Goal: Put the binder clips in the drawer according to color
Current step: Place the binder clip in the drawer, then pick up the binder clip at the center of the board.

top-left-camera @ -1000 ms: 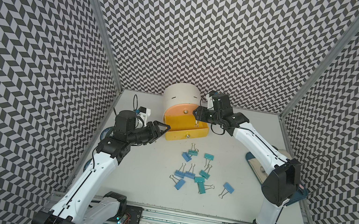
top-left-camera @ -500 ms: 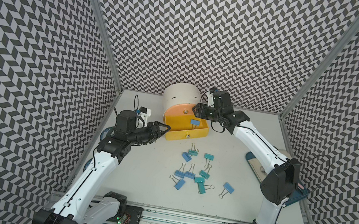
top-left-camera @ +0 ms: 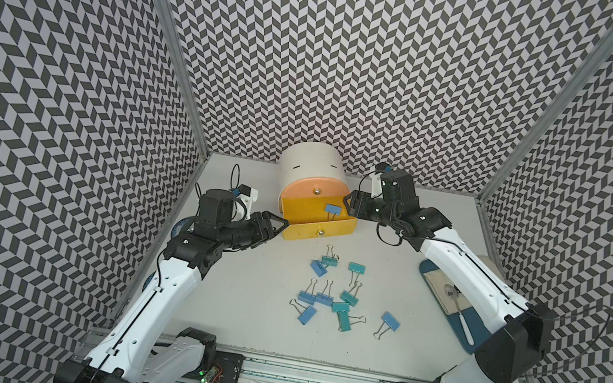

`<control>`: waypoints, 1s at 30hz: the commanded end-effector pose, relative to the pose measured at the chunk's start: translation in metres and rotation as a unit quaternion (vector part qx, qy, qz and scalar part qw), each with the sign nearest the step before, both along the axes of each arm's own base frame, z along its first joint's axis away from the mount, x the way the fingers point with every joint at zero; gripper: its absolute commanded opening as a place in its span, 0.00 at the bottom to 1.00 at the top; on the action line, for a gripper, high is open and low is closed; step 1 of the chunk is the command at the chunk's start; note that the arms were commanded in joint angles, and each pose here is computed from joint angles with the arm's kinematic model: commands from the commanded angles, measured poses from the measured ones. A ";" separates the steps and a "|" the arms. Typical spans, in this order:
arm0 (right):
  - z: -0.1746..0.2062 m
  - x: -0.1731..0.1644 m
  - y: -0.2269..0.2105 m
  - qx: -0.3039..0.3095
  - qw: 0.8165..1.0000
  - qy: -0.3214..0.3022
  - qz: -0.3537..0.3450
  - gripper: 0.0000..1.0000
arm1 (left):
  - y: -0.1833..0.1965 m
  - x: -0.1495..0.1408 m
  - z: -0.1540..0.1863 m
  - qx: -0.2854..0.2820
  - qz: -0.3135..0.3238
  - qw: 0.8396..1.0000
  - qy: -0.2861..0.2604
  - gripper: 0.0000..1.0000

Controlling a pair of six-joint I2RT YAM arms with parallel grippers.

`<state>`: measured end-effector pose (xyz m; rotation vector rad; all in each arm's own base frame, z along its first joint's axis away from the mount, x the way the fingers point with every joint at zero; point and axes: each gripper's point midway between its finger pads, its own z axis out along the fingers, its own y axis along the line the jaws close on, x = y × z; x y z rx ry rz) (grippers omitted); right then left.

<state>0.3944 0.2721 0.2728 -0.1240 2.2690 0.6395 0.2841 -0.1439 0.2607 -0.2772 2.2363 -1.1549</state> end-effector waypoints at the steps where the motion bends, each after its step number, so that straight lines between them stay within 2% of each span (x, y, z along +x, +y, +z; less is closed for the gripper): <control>1: -0.003 -0.011 -0.019 -0.006 1.000 0.001 -0.027 0.68 | 0.006 -0.007 0.002 0.023 0.001 1.000 -0.013 0.59; 7: -0.046 -0.042 -0.048 -0.035 0.996 0.051 -0.058 0.68 | 0.008 -0.015 -0.009 0.024 0.004 1.000 -0.007 0.59; 14: -0.104 -0.078 -0.072 -0.074 0.984 0.143 -0.079 0.69 | 0.009 -0.019 -0.014 0.030 0.002 1.000 -0.005 0.59; 30: -0.189 -0.144 -0.112 -0.103 0.959 0.238 -0.113 0.71 | 0.007 -0.022 -0.016 0.026 -0.002 1.000 -0.005 0.59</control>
